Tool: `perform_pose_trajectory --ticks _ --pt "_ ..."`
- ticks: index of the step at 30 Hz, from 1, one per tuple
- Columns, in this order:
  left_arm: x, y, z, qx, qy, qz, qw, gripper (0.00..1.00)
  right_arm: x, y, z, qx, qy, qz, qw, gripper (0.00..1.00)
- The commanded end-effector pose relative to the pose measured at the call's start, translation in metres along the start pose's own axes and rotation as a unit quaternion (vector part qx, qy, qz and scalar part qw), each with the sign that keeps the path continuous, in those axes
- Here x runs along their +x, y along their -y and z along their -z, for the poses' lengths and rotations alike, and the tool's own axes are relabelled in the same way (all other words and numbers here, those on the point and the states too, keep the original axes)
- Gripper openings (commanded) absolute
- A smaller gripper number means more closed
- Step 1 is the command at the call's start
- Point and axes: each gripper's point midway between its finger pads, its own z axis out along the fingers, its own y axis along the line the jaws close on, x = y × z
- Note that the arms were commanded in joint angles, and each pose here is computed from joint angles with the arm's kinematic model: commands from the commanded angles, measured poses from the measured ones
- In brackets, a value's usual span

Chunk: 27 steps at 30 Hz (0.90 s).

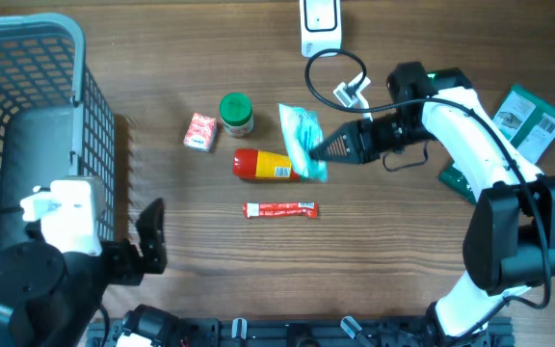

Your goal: Scan the item barcode

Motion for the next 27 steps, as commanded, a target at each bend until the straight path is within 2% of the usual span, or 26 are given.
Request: perform_pose_trajectory --ticks 1,3,5,8,10,14,16,18,20,21,25,27 --pt "0.002 0.037 -0.032 0.086 -0.027 -0.044 0.995 1.00 0.022 -0.005 -0.002 -0.001 -0.034 0.065 0.997 0.04" --pt "0.004 0.044 -0.058 0.094 -0.041 -0.055 0.993 1.00 0.033 -0.007 -0.002 0.005 -0.056 0.066 0.996 0.04" --pt "0.017 0.078 -0.091 0.178 -0.078 -0.093 0.977 1.00 0.033 -0.006 -0.002 0.006 -0.059 0.069 0.996 0.04" --pt "0.027 0.102 -0.126 0.233 -0.114 -0.112 0.959 1.00 0.037 -0.004 -0.002 0.011 -0.069 0.088 0.994 0.04" --pt "0.032 0.136 -0.141 0.337 -0.124 -0.145 0.922 1.00 0.040 -0.003 -0.004 0.012 -0.080 0.107 0.991 0.04" --pt "0.042 0.152 -0.174 0.411 -0.160 -0.109 0.891 1.00 0.042 -0.002 -0.005 0.015 -0.090 0.128 0.988 0.04" --pt "0.042 0.156 -0.176 0.470 -0.168 -0.078 0.863 1.00 0.045 0.003 -0.004 0.024 -0.100 0.132 0.986 0.04" --pt "0.037 0.149 -0.176 0.499 -0.167 -0.047 0.849 0.99 0.044 0.005 -0.004 0.027 -0.101 0.139 0.985 0.04" --pt "0.033 0.142 -0.176 0.509 -0.165 -0.025 0.844 0.94 0.043 0.006 -0.004 0.028 -0.100 0.143 0.984 0.04" --pt "0.030 0.141 -0.174 0.518 -0.163 -0.017 0.840 0.88 0.043 0.006 -0.004 0.027 -0.099 0.143 0.984 0.04" --pt "0.027 0.152 -0.159 0.562 -0.160 -0.007 0.812 0.79 0.040 0.005 -0.005 0.023 -0.091 0.147 0.985 0.04" --pt "0.031 0.159 -0.160 0.569 -0.167 -0.010 0.805 0.73 0.037 0.004 -0.006 0.020 -0.084 0.154 0.984 0.04"
